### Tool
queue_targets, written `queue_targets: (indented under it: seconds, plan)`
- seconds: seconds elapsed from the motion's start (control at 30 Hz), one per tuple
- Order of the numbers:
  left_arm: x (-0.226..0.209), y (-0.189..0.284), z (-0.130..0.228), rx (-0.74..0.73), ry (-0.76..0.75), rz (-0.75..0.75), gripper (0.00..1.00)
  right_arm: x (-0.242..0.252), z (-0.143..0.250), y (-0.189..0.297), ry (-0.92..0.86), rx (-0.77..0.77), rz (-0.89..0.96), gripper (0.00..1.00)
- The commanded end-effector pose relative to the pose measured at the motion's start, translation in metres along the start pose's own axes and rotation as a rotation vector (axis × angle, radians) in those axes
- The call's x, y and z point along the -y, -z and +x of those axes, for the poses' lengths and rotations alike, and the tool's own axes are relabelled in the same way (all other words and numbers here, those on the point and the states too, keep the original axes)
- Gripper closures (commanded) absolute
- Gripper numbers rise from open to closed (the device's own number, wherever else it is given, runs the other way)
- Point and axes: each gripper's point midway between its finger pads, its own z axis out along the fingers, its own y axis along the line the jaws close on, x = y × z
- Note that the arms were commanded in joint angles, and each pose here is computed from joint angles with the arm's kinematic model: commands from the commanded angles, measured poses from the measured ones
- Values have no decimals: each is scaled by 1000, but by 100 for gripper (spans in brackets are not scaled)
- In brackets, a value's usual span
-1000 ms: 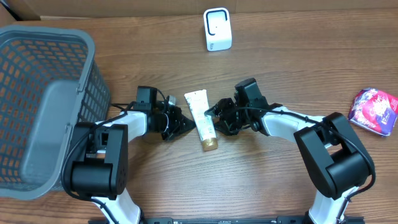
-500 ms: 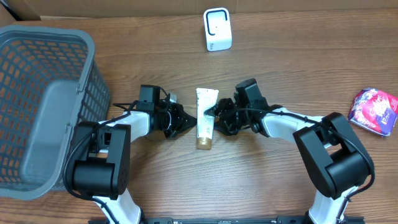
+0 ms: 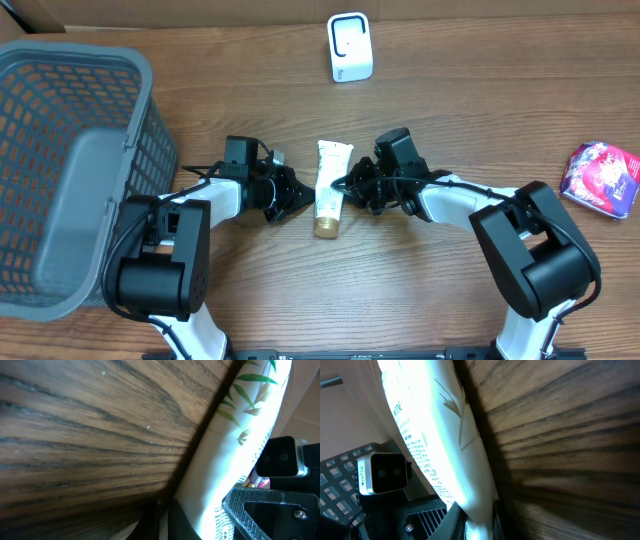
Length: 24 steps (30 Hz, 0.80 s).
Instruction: Scan the item barcode
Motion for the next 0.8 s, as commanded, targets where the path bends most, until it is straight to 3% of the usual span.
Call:
queue_targets:
  seconds: [0.0,0.2,0.6,0.67,0.77]
  plan:
    - [-22,-11,8,-12,39,-82,96,87,-20,-16,-99,145,245,96]
    - [-22,-11,8,-12,38,-82,96,65,-30,7,4,235,239,96]
    - [-25,-11,5,7,29,-102,93,5,-47,118,191,600,251,96]
    - [-26,-11,5,9,29,-104,90,-10,-43,127,232,608,208,96]
    - [-28,-10,2,23,29,-120,75,-32,-33,144,253,613,127,96]
